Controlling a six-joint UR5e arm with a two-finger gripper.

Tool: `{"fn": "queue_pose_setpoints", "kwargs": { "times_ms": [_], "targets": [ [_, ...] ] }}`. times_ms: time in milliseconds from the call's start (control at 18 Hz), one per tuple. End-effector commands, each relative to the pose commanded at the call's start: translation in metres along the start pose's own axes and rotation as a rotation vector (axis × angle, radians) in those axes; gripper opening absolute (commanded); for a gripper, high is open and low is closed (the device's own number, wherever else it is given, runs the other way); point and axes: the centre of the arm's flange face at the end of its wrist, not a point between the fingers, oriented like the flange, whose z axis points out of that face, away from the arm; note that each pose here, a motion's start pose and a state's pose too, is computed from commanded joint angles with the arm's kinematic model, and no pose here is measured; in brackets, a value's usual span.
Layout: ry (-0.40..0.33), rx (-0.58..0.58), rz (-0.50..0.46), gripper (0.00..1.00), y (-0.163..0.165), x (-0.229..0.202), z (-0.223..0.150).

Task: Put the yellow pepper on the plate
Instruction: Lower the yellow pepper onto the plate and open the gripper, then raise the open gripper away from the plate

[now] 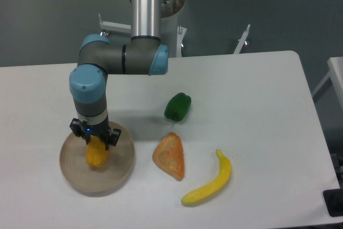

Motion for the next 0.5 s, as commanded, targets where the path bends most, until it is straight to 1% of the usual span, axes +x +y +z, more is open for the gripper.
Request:
{"fn": "queue_pose_setpoints", "kwargs": {
  "times_ms": [56,111,167,222,389,500],
  "targets": [
    [-0.002,0.001,0.000,0.82,0.000,0.000,-0.001],
    [-0.003,0.007,-0.002,0.93,-0.001,-0.001,-0.004],
    [-0.004,0.010,-0.001,0.97,-0.002,0.000,-0.006],
    [-0.005,0.016,-0.002,1.00,-0.003,-0.001,-0.010],
    [-0.010,0.033,-0.003,1.00,-0.005,-0.004,-0.020],
    [-0.017,0.058,-0.008,1.00,-0.004,-0.007,-0.041]
  ]
}}
